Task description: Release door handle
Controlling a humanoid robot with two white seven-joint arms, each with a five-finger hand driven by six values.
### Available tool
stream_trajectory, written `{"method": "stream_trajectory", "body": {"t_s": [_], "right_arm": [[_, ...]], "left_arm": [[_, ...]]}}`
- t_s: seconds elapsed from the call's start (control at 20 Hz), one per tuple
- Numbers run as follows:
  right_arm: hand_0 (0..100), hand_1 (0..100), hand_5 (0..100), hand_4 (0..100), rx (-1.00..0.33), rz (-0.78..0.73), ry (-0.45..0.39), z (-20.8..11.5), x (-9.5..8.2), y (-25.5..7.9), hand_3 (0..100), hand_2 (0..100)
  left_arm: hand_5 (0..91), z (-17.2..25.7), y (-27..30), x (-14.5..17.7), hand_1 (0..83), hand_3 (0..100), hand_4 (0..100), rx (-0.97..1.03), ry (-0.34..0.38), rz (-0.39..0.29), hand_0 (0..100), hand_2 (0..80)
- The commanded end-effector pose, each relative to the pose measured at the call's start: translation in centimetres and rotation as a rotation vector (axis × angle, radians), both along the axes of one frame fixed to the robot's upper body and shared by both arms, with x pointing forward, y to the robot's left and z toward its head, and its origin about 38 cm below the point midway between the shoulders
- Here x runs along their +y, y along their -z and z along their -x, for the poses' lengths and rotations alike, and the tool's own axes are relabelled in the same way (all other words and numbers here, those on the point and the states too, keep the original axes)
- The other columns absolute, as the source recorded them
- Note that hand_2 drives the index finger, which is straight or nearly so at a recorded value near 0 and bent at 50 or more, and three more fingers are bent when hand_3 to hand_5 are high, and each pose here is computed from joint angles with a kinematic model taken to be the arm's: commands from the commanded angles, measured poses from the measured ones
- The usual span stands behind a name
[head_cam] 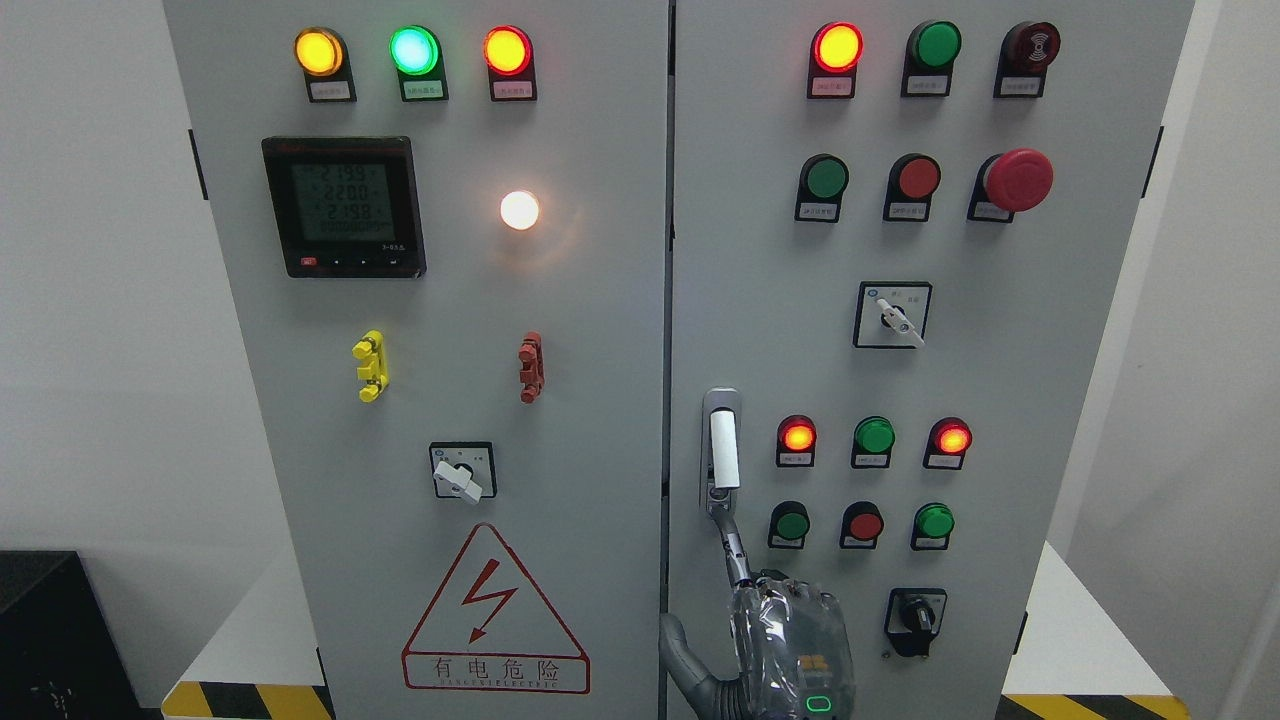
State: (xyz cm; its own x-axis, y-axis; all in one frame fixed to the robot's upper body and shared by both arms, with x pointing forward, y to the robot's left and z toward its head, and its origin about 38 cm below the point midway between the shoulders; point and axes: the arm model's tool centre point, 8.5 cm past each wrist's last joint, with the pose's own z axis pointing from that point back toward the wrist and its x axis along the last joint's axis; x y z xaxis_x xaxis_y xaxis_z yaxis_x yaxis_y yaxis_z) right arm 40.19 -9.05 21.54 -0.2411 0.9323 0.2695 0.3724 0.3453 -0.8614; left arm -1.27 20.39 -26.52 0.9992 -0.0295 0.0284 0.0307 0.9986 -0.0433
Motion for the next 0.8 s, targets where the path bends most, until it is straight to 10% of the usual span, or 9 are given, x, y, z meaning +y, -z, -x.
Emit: {"method": "stream_trajectory", "body": {"t_s": [0.0, 0.75], "right_arm": [[35, 26, 76, 80, -0.063, -0.025, -0.003, 0.77, -0.25, -2.17, 86, 1], [35, 26, 76, 80, -0.077, -0.033, -0.008, 1.18, -0.23, -2.61, 86, 2]], "left_arm": [[0.0, 0.01, 0.0, 0.0, 0.0, 10, 0, 0.001, 0.0, 0.0, 0, 4.5], [0.0, -0.01, 0.0, 0.0, 0.0, 10, 0, -0.001, 0.0, 0.0, 0, 4.5]]}}
